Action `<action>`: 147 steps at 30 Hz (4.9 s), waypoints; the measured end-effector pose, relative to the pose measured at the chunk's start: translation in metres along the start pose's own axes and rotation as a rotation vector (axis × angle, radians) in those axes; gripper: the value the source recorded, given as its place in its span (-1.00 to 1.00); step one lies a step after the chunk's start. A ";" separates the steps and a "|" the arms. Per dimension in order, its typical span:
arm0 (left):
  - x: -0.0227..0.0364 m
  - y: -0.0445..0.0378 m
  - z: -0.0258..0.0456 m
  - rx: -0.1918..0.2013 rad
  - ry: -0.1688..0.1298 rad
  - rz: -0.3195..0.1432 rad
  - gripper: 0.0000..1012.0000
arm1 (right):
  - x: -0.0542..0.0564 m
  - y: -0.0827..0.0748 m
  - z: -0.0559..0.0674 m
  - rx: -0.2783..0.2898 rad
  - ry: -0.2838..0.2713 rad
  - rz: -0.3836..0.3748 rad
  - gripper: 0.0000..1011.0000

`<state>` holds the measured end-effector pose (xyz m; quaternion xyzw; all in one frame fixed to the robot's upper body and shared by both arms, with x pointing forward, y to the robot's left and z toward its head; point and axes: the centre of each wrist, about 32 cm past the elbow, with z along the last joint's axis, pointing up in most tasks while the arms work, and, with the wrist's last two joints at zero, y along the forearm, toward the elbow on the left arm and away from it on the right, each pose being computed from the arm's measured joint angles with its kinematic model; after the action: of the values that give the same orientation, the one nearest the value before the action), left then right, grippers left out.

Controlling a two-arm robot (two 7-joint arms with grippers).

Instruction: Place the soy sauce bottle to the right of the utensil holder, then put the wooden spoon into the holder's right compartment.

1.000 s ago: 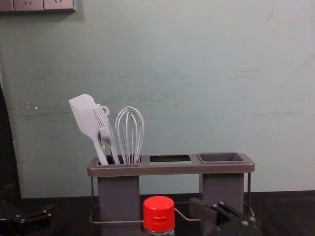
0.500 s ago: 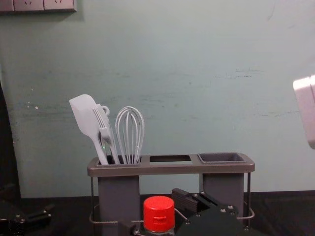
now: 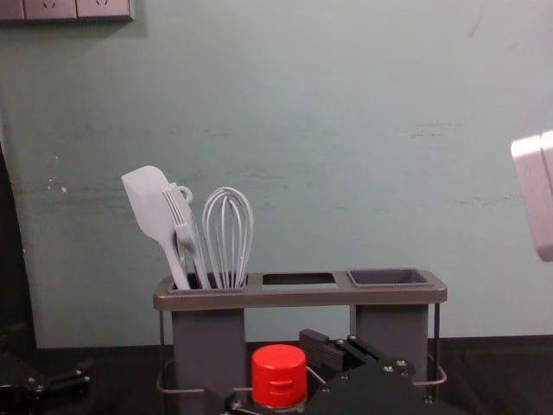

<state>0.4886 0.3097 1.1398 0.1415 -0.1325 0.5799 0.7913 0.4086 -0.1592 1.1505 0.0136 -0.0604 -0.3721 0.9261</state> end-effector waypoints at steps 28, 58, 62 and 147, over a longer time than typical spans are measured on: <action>0.0000 0.0000 0.0000 0.000 0.000 0.000 0.98 | -0.009 0.005 0.000 -0.007 0.000 0.030 -0.24; 0.0000 0.0000 0.0000 0.000 0.000 0.000 0.98 | 0.033 -0.022 0.049 0.101 -0.078 -0.040 -0.24; 0.0000 0.0000 0.0000 0.000 0.000 0.000 0.98 | 0.041 -0.027 0.052 0.097 -0.096 -0.056 -0.24; 0.0000 0.0000 0.0000 0.000 0.000 0.000 0.98 | 0.175 0.000 0.004 0.005 0.086 -0.301 -0.24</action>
<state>0.4886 0.3097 1.1398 0.1415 -0.1325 0.5799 0.7913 0.5331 -0.2799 1.1718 0.0407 -0.0188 -0.5057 0.8615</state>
